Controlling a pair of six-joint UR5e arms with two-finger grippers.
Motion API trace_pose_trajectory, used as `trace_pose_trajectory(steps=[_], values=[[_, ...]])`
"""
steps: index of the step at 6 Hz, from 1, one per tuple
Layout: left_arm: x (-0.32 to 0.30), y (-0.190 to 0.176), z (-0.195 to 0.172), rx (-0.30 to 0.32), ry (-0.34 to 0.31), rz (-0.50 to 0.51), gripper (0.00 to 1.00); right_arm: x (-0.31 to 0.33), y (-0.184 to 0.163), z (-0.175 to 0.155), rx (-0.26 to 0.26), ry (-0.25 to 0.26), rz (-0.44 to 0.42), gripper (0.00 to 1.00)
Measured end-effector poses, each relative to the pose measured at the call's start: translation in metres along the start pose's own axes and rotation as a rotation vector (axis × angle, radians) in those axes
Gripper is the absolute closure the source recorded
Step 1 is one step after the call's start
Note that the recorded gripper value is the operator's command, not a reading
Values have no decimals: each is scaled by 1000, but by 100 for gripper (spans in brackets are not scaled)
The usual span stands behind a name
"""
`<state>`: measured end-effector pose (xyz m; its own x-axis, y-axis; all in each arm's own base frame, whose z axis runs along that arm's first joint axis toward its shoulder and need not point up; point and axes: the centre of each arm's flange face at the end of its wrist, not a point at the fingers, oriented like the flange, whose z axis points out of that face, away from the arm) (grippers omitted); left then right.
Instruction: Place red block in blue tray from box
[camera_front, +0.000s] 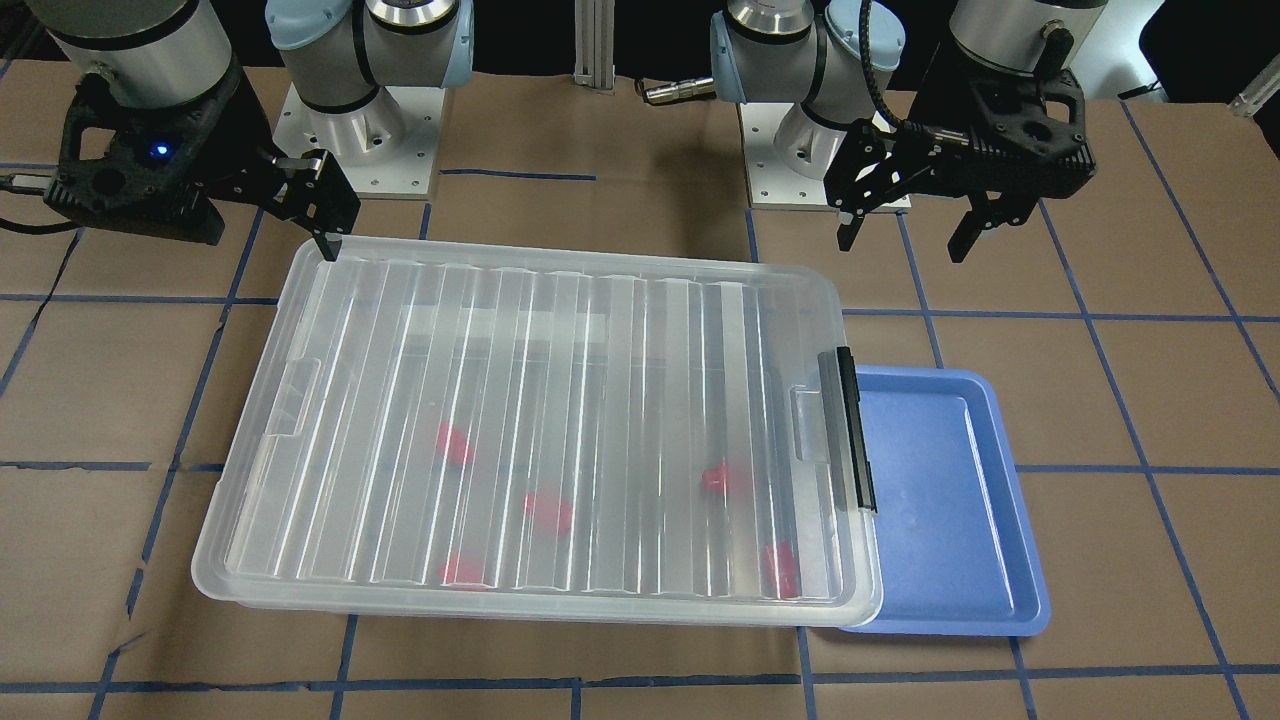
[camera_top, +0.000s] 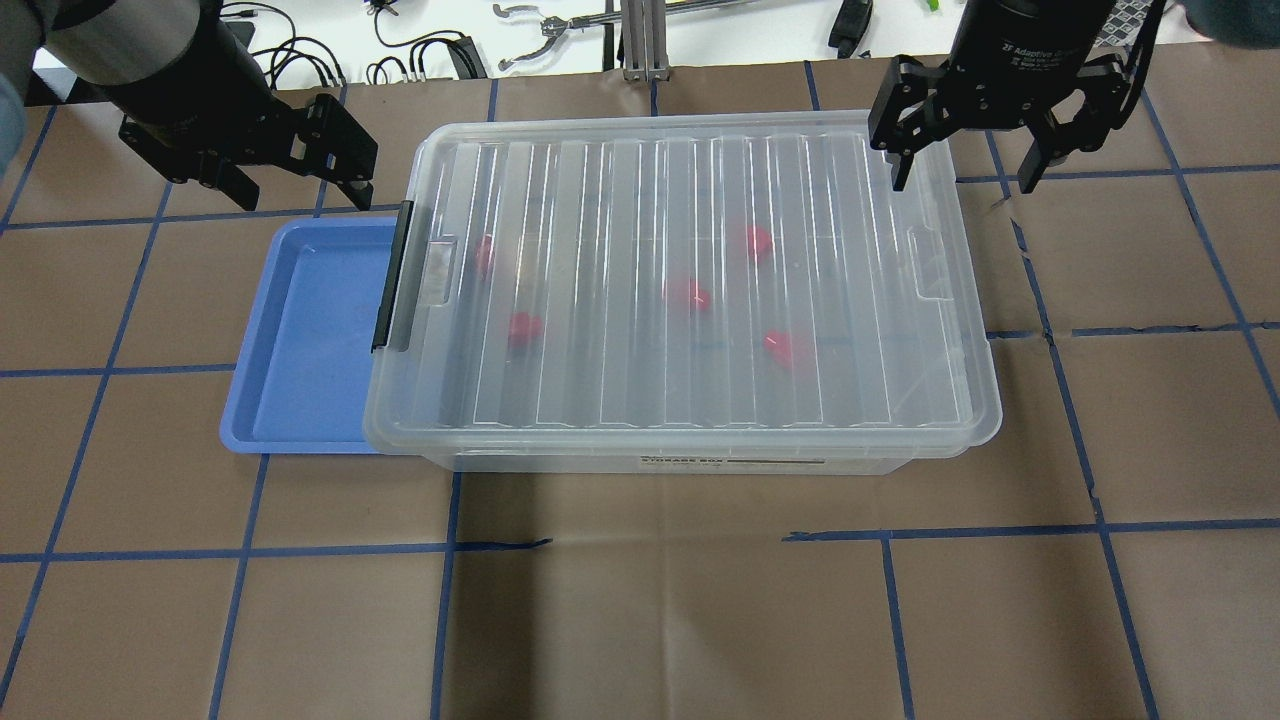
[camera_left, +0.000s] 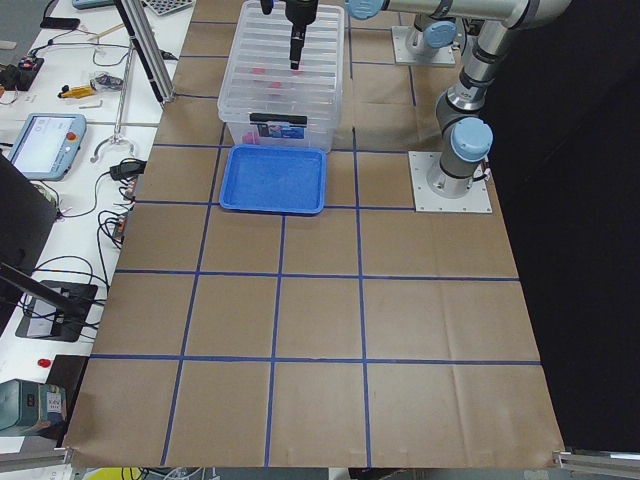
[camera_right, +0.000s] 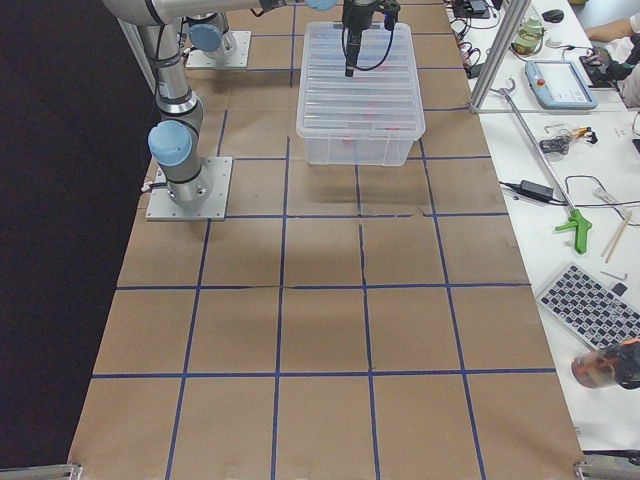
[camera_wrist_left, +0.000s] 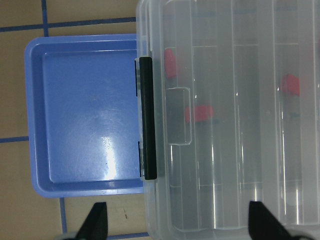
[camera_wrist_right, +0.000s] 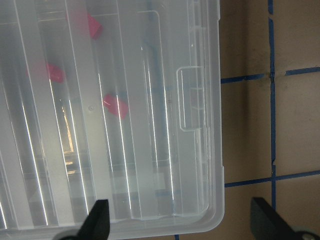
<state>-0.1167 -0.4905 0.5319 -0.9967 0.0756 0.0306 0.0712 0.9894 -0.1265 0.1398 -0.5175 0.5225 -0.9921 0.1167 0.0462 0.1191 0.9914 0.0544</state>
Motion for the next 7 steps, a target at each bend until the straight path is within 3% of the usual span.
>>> trace_pose_trajectory(steps=[4, 7], values=[[0, 1, -2, 5, 4, -1, 2, 11, -6, 2, 4, 6, -6, 0], [-3, 0, 0, -8, 4, -8, 2, 77, -28, 44, -42, -8, -1, 0]])
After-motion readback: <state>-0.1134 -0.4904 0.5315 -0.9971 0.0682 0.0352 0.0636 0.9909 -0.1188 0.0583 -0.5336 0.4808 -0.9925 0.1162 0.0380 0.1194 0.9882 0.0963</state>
